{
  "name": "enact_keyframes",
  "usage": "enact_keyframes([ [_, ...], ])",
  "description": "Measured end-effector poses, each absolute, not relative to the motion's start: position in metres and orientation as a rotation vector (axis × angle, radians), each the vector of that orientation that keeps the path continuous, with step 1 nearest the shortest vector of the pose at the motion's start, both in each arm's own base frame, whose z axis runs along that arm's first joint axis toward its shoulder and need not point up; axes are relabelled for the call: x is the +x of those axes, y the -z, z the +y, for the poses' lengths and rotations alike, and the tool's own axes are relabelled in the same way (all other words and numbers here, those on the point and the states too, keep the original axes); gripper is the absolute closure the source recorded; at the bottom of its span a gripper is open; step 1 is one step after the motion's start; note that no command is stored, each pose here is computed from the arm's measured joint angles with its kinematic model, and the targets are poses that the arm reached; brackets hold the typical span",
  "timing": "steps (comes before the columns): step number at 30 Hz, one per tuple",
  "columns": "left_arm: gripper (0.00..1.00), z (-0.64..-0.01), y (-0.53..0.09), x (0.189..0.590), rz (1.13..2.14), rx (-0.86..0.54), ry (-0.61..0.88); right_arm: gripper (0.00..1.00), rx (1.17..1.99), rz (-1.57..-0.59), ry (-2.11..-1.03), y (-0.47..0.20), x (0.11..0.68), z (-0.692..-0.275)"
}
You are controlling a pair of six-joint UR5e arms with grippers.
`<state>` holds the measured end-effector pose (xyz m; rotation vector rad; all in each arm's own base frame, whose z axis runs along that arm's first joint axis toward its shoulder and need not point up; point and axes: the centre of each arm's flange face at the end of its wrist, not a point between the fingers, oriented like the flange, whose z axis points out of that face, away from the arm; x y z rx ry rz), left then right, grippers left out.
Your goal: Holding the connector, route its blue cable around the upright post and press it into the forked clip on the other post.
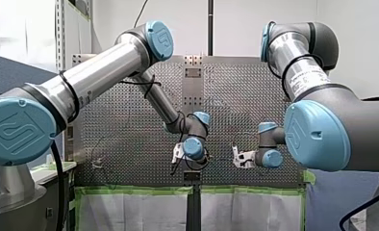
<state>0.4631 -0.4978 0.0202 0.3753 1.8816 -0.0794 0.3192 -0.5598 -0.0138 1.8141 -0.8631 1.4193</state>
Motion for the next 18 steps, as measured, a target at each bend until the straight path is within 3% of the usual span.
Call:
enact_keyframes([
  [18,0.00,-0.4946,-0.0184,0.4594,1.891,0.365,0.048,1.00,1.817,-0.864,-1.417,0.0149,0.3190,-0.5593],
])
